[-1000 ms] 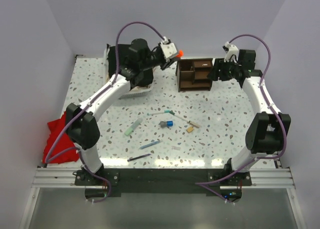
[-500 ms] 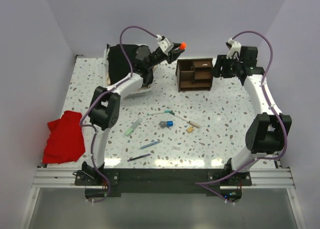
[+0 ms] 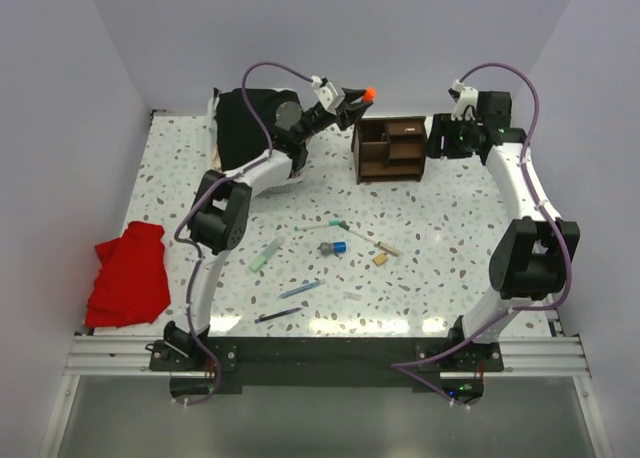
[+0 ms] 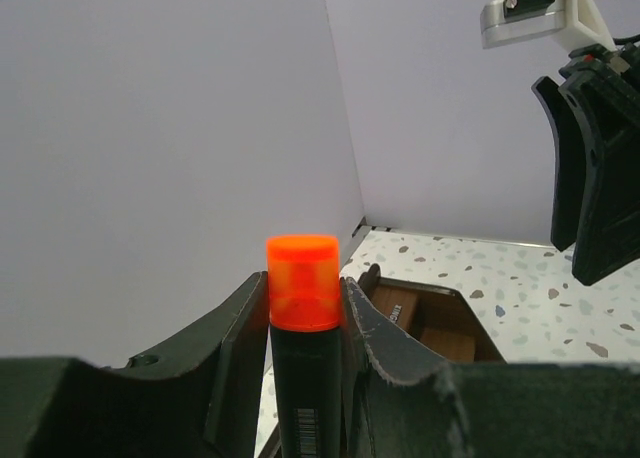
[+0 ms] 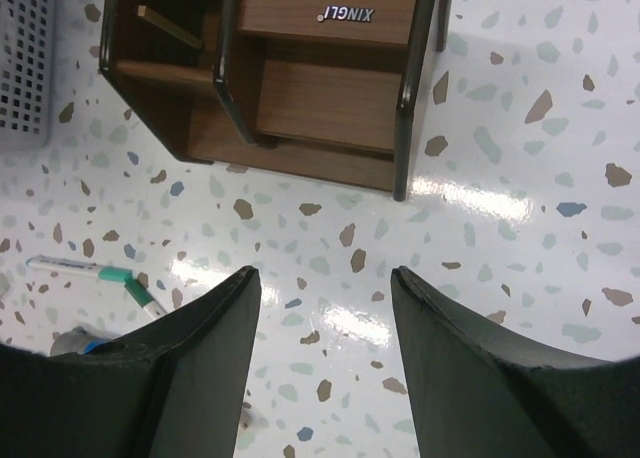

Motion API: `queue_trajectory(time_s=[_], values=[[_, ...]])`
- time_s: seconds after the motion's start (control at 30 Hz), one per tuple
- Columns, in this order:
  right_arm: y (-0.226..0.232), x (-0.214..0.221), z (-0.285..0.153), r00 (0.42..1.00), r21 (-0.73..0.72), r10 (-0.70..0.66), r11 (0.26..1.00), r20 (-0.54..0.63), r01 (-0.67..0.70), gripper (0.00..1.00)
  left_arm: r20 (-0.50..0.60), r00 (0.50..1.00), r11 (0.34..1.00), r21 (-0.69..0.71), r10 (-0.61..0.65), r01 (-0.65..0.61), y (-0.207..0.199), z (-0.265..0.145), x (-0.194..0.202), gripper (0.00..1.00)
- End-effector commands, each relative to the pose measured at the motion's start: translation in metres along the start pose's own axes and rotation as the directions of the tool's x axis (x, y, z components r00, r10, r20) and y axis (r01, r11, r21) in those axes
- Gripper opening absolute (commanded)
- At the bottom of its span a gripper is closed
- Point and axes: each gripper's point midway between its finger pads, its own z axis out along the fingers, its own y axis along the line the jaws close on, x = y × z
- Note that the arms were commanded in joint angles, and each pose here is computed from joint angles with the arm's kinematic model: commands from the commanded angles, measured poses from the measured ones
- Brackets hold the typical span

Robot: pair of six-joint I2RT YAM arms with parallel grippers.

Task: Sort the stationery into containers
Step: Place the pen in the storage box.

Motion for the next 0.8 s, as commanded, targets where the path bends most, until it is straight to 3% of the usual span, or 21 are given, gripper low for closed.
queue_trajectory(time_s=[0.0,0.3,0.77], values=[[-0.004,-0.018,-0.007,0.999,0.033,-0.048,0.998,0.025,0.047,0.59,0.089,0.995,0.999,0.014,0.043,-0.044,0.008,0.003,-0.022,0.0],[-0.004,-0.009,-0.008,0.998,0.042,-0.067,0.997,0.007,0.066,0.6,0.097,0.994,0.998,0.024,0.048,-0.051,0.018,0.007,-0.005,0.0],[-0.001,0.014,-0.018,0.997,0.047,-0.072,0.996,-0.017,0.072,0.61,0.112,0.993,0.997,0.061,0.03,-0.037,-0.007,0.018,0.015,0.0]])
